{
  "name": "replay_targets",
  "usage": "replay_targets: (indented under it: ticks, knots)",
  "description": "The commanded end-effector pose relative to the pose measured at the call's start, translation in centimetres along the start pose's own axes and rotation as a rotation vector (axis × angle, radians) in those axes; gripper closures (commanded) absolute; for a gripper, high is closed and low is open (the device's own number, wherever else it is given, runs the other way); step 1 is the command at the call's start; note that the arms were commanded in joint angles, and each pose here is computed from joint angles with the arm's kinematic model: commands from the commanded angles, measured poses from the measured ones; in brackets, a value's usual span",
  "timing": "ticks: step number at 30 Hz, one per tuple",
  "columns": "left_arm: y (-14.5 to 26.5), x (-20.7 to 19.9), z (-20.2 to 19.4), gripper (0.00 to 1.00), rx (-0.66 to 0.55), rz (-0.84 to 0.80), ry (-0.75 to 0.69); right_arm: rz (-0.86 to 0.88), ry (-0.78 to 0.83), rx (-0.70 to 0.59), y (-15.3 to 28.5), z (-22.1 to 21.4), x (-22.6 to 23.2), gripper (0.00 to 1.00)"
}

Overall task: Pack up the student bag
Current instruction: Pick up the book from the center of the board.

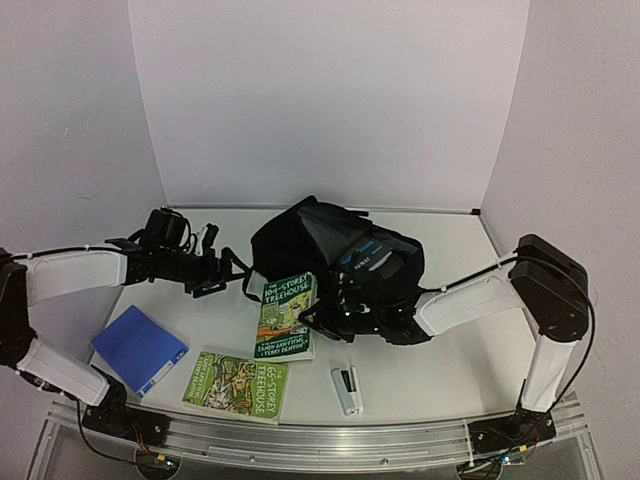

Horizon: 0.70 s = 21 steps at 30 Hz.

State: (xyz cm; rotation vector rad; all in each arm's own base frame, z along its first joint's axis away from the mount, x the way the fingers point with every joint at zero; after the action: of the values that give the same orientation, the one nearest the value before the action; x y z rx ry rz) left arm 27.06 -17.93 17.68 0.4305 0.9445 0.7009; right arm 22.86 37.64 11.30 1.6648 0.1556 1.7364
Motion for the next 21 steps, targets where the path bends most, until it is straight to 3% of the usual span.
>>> replay_targets:
  ticks: [1, 10, 16, 21]
  knots:
    - [5.0, -3.1, 2.5, 0.03, -0.123, 0.017, -0.122, 0.228, 0.173, 0.018, 4.4, 0.3, 6.5, 1.0]
    - [9.8, -7.8, 3.7, 0.0, -0.144, -0.149, -0.267, 0.35, 0.411, 0.079, 10.1, -0.1, 11.3, 1.0]
    - [11.1, -10.6, 4.2, 0.0, -0.072, -0.35, -0.369, 0.448, 0.55, 0.162, 13.0, -0.7, 14.1, 1.0]
    - [10.9, -10.8, 4.2, 0.0, 0.011, -0.377, -0.384, 0.546, 0.614, 0.261, 14.6, -1.5, 15.5, 1.0]
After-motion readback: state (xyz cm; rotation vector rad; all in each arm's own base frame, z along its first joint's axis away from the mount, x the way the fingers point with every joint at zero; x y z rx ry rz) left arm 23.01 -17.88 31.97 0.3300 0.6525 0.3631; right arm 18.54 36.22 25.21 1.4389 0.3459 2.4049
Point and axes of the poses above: each gripper's point midway between its finger pads, its own y axis back along the fingers, its own x axis along the line the jaws close on, z = x × y, the point moved 8 cm from there along y, back along the fingers, and after that the axes turned 13 degrees about -y, right-handed, at the moved point
